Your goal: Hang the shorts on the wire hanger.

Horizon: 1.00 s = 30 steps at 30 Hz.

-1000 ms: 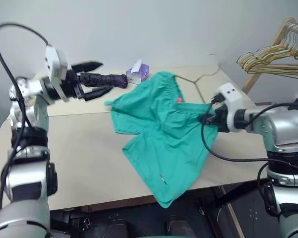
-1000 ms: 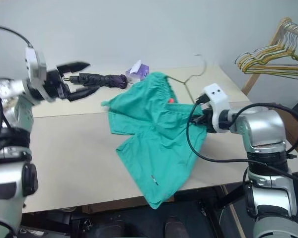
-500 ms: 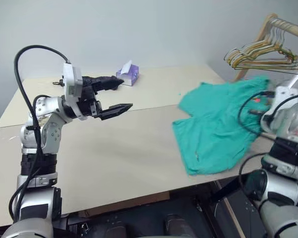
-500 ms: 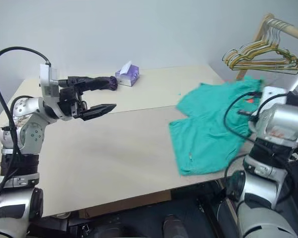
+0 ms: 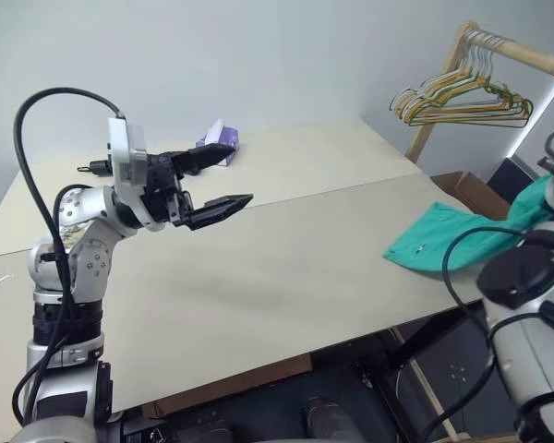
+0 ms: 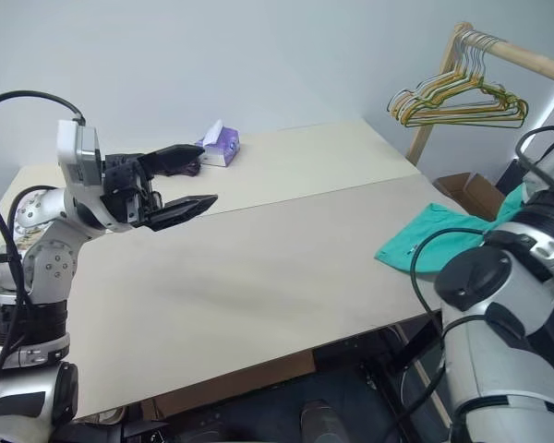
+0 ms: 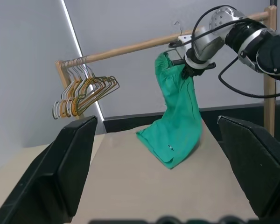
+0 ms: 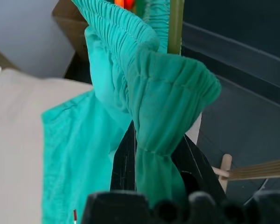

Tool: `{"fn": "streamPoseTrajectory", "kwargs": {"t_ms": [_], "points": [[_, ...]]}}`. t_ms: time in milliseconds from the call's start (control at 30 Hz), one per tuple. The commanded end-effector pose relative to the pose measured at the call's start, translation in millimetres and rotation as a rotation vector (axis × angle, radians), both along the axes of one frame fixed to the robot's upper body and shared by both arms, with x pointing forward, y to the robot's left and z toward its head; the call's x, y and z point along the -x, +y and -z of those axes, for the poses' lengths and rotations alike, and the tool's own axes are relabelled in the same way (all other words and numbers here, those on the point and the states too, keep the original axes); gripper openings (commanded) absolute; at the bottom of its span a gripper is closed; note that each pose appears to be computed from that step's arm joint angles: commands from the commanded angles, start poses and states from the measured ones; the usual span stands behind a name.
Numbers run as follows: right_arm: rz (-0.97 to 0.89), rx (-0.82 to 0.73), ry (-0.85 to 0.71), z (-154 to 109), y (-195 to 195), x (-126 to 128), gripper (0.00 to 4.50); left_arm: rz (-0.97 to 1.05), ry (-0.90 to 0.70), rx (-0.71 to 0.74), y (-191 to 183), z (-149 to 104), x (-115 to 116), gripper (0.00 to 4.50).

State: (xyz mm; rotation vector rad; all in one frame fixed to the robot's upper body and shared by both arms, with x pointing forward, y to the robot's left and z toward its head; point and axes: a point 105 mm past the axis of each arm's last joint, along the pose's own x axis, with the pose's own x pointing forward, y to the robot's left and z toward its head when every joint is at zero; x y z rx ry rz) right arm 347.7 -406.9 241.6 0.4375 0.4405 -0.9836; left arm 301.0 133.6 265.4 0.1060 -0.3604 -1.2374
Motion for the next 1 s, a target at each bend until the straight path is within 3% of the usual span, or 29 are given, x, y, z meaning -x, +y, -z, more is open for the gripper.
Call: {"fn": "streamPoseTrajectory", "kwargs": {"t_ms": [33, 567, 900, 1000], "points": [[0.053, 0.02, -0.103, -29.6, -16.9, 2.5, 0.0, 0.023, -0.075, 0.034, -1.5, -21.7, 8.9, 4.47], [0.083, -0.195, -0.127, 3.8, -32.7, 7.5, 0.0, 0.08, -0.082, 0.149, 0.4, -28.8, 17.1, 4.47], [0.098, -0.14, -0.06, 20.9, -44.7, 17.7, 0.0, 0.099, -0.085, 0.143, -0.8, -24.5, 14.6, 4.47], [0.075, -0.058, 0.006, 20.7, -46.3, 18.8, 0.85, 0.12, -0.094, 0.155, -1.2, -26.4, 14.9, 4.5]]}}
